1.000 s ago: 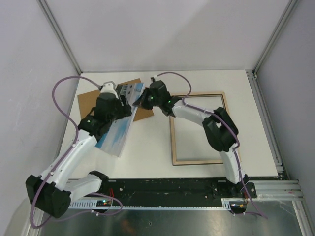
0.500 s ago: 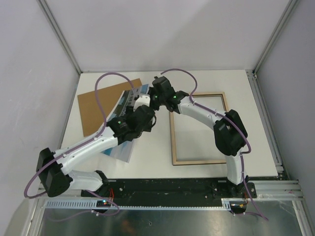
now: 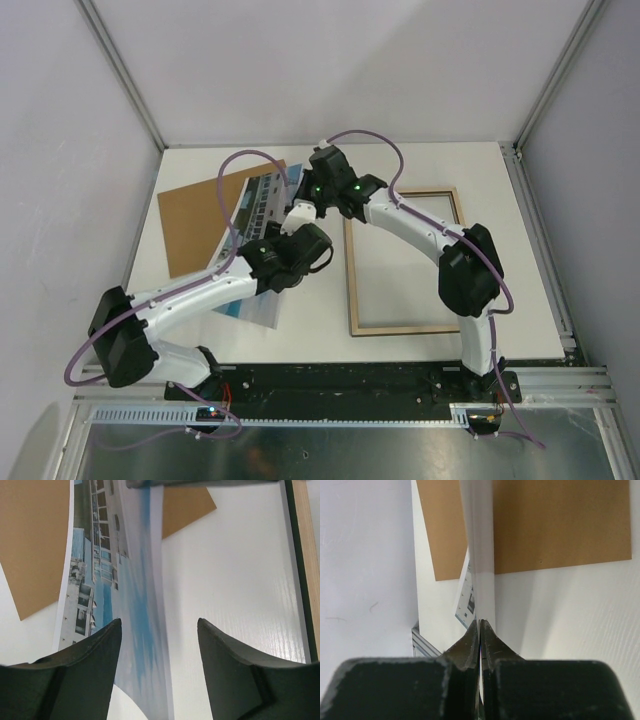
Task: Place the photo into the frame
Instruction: Pass from the right arm to the left
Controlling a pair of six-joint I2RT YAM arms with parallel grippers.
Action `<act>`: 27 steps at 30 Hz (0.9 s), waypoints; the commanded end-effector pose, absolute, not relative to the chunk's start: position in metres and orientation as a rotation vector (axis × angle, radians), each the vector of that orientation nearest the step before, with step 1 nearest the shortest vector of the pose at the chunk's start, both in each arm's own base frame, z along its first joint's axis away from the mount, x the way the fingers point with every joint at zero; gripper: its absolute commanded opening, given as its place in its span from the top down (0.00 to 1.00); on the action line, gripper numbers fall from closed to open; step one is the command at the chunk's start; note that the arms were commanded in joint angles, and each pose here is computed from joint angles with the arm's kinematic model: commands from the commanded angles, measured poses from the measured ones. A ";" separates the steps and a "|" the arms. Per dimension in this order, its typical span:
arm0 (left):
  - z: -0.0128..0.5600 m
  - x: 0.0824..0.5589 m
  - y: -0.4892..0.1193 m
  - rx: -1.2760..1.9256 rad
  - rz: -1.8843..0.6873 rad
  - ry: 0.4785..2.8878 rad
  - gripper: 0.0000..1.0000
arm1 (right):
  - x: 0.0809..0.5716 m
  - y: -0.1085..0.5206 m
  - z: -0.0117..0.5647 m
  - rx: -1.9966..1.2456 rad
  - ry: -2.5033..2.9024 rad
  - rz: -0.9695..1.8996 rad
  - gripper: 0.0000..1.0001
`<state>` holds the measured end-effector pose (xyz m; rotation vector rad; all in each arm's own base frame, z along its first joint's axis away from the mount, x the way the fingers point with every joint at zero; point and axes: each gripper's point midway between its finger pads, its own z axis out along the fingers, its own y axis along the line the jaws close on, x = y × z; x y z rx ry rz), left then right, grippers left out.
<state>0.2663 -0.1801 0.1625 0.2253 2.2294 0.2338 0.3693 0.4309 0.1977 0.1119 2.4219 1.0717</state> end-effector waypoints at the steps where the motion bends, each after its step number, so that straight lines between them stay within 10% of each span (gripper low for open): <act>1: 0.162 0.265 -0.179 0.179 0.280 2.195 0.34 | 0.372 0.428 0.252 0.088 2.319 1.121 1.00; 18: 0.145 0.267 -0.171 0.152 0.489 2.167 0.52 | 0.373 0.413 0.251 0.113 2.336 1.093 1.00; 27: 0.152 0.270 -0.169 0.153 0.534 2.144 0.92 | 0.371 0.410 0.251 0.122 2.334 1.107 1.00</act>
